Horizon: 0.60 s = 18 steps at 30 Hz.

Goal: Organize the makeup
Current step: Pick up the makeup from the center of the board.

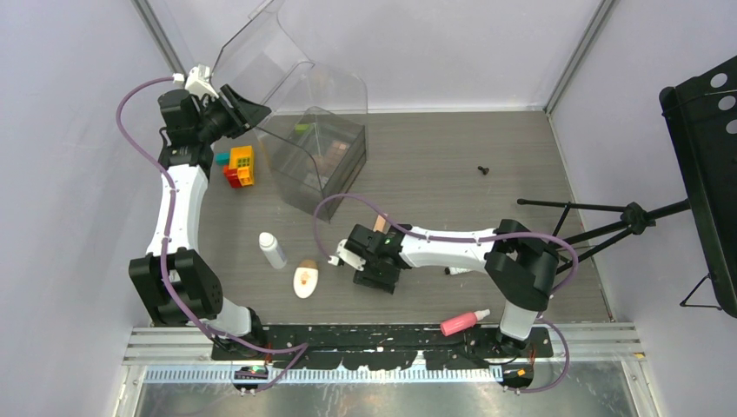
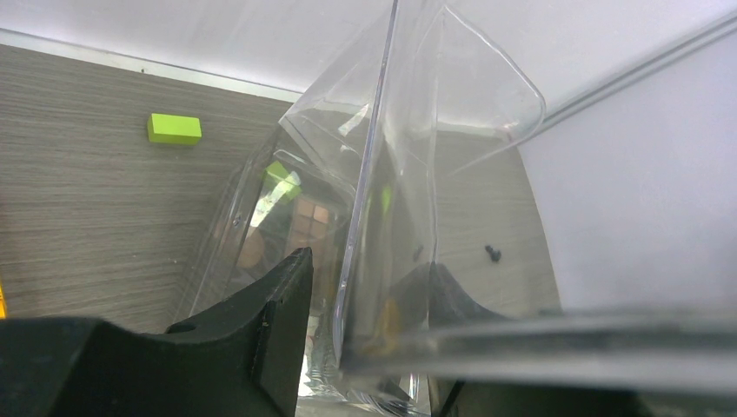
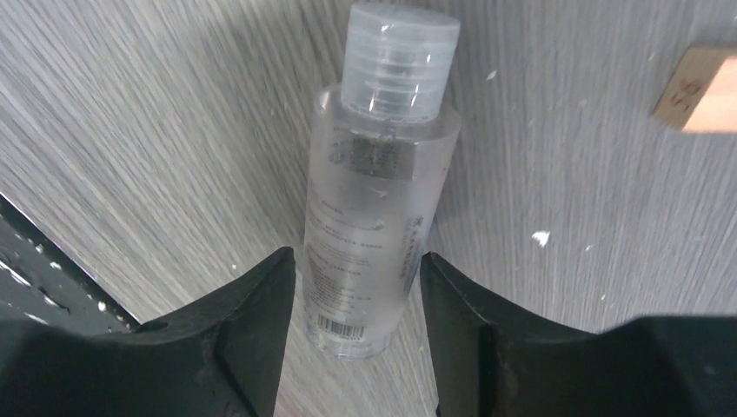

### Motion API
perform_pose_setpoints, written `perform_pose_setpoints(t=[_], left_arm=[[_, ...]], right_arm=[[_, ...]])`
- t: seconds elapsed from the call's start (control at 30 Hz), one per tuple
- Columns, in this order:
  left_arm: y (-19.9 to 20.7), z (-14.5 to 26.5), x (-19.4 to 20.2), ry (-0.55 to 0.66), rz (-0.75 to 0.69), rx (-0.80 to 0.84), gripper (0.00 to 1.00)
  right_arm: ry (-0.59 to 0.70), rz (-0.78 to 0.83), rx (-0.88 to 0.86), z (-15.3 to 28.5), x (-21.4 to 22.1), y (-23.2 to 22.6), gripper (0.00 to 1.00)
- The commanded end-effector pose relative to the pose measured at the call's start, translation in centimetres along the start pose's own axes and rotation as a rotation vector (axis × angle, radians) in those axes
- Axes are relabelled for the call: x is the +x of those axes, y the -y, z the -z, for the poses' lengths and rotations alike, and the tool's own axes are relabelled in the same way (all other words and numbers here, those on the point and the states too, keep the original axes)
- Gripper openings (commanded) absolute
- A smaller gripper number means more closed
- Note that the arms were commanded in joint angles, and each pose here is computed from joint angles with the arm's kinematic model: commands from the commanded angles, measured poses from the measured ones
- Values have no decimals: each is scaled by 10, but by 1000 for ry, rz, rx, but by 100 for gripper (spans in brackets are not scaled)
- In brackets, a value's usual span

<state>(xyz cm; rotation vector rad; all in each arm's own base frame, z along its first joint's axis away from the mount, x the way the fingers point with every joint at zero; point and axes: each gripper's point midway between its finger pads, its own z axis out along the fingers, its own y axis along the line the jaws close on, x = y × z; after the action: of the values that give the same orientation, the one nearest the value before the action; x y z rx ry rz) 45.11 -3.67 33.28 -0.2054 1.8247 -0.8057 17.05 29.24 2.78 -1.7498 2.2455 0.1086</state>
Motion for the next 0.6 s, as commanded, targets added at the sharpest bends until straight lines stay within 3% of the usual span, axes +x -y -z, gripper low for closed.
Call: perform_pose_setpoints(t=[0.0,0.2,0.57], left_arm=[[-50,1,20,-51,82,-164,39],[-50,1,21,-54,85,-164,39],[-48,2,20,-49,87,-157,39]], right_arm=[[-82,-39,40,11,21,0,68],[-32,-46,36,7,-4,3,81],[41,-37,29,-20,-48,8,80]])
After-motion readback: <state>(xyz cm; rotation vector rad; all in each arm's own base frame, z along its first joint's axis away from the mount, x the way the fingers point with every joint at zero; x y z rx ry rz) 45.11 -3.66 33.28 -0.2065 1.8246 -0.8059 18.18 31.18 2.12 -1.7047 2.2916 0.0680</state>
